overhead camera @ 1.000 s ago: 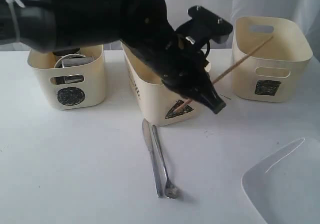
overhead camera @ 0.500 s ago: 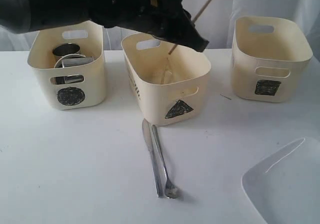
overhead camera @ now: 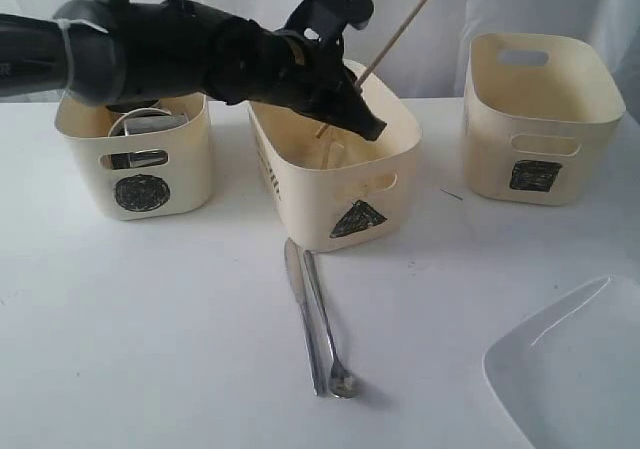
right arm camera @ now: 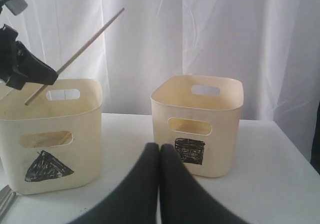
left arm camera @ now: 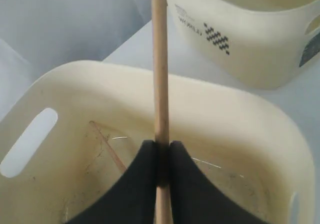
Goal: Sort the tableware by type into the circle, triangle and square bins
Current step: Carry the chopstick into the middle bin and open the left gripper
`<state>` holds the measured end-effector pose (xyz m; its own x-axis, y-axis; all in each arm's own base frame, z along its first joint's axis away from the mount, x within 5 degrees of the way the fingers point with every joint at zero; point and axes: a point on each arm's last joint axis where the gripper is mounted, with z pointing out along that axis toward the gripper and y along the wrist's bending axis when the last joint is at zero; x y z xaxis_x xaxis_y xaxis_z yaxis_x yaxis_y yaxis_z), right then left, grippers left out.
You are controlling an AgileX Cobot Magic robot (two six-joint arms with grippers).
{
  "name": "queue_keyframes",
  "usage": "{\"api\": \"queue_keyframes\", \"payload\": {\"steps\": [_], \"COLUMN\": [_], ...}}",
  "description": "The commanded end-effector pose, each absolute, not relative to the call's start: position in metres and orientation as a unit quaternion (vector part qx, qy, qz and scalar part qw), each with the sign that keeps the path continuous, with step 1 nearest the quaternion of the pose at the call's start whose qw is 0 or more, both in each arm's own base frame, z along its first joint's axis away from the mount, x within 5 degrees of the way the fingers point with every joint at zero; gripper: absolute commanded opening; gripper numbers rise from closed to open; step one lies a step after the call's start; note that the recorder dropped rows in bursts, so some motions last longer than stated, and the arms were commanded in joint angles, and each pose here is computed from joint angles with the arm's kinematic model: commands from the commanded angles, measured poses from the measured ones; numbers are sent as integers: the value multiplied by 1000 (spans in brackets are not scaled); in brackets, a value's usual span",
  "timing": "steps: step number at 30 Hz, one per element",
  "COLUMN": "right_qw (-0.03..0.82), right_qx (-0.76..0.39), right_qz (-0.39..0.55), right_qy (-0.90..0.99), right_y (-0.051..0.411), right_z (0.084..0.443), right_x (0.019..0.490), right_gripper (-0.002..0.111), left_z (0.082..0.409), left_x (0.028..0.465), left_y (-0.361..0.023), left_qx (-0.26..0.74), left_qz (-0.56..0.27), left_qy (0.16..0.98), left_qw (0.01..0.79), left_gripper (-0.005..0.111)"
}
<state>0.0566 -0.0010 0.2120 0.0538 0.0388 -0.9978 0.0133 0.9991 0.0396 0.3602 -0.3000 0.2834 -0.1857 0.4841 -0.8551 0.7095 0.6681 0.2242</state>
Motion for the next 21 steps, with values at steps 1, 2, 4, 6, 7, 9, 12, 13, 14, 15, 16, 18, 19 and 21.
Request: {"api": "queue_keyframes", "payload": {"steps": [1,2,4,6,7,9,12,13,14,15,16,18,19,21], "right_qw": [727,727,727,727,727,727,727,727,727,727,727,727,727,727], "right_qx": [15,15,15,15,15,15,15,15,15,15,15,15,15,15], "right_qz": [8,8,8,8,8,8,8,8,8,8,8,8,8,8], "right_qy": [687,687,687,687,687,687,687,687,687,687,687,687,687,687], "right_y": [-1,-1,-1,-1,-1,-1,-1,-1,-1,-1,-1,-1,-1,-1], "right_z": [210,210,210,210,210,210,210,210,210,210,210,210,210,210], "right_x": [56,56,56,56,56,56,56,56,56,56,56,56,56,56], "right_gripper": [0,0,0,0,0,0,0,0,0,0,0,0,0,0], "left_z": [278,276,275,275,275,275,274,273,272,271,271,271,272,275], "left_x": [373,374,377,377,377,377,376,376,376,375,375,374,373,372], "left_y": [-291,-290,-287,-287,-287,-287,-287,-286,-286,-286,-286,-285,-284,-283], "left_qx": [376,375,372,373,373,373,374,375,376,376,374,374,375,376], "left_qz": [-105,-105,-102,-102,-102,-102,-101,-100,-99,-99,-100,-100,-99,-99], "left_qy": [768,770,773,774,774,774,777,779,781,784,787,790,792,793], "left_qw": [507,505,504,501,501,501,496,492,488,484,480,474,472,469], "left_gripper": [0,0,0,1,3,11,25,28,31,33,34,35,35,35]}}
